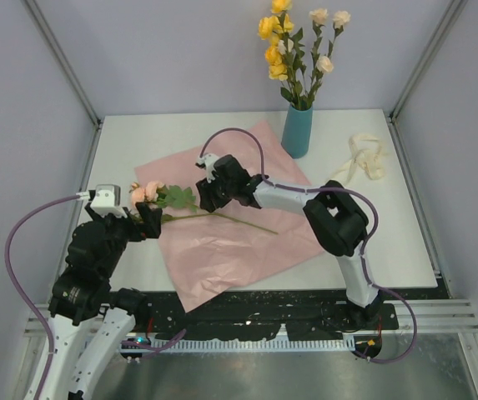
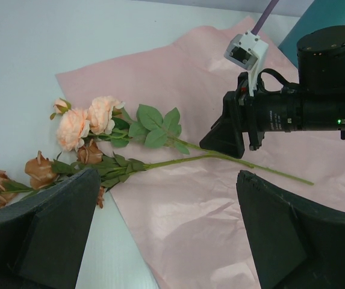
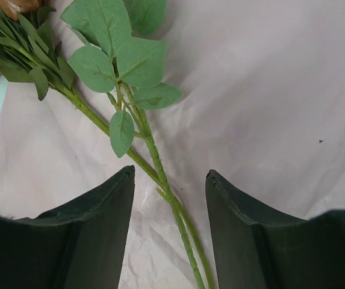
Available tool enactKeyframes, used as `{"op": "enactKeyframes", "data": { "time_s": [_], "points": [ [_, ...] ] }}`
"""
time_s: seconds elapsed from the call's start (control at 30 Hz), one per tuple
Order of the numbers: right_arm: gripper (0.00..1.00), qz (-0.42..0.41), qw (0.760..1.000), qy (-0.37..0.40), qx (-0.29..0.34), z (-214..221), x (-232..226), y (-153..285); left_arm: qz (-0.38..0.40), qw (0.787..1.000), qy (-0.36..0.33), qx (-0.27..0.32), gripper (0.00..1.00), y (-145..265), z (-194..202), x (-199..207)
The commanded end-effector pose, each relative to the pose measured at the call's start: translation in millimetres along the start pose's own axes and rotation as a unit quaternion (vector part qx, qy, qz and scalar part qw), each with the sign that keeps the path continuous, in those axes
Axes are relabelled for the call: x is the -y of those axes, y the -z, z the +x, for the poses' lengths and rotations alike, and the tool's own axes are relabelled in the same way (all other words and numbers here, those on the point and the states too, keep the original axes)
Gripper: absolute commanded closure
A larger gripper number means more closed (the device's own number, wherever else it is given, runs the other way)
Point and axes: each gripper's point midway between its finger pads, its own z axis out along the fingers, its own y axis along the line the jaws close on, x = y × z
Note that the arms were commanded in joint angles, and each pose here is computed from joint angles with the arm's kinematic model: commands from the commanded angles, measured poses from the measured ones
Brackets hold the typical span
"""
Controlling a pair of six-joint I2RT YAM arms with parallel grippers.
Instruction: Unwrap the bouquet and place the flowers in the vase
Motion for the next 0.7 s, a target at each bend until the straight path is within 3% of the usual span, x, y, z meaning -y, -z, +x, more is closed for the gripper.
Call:
{"op": "enactKeyframes", "data": {
  "time_s": [0.0, 0.67],
  "points": [
    [0.45, -0.012, 1.000, 0.006, 0.016, -16.2, -8.3, -5.9, 0.005, 1.000, -0.004, -0.002, 0.00, -3.8, -1.9, 2.8],
    [0.60, 0.014, 0.999, 0.036, -0.004, 0.4, -12.3, -35.1, 0.005, 1.000, -0.005, 0.001, 0.00, -2.1, -2.0, 2.2]
  ]
}}
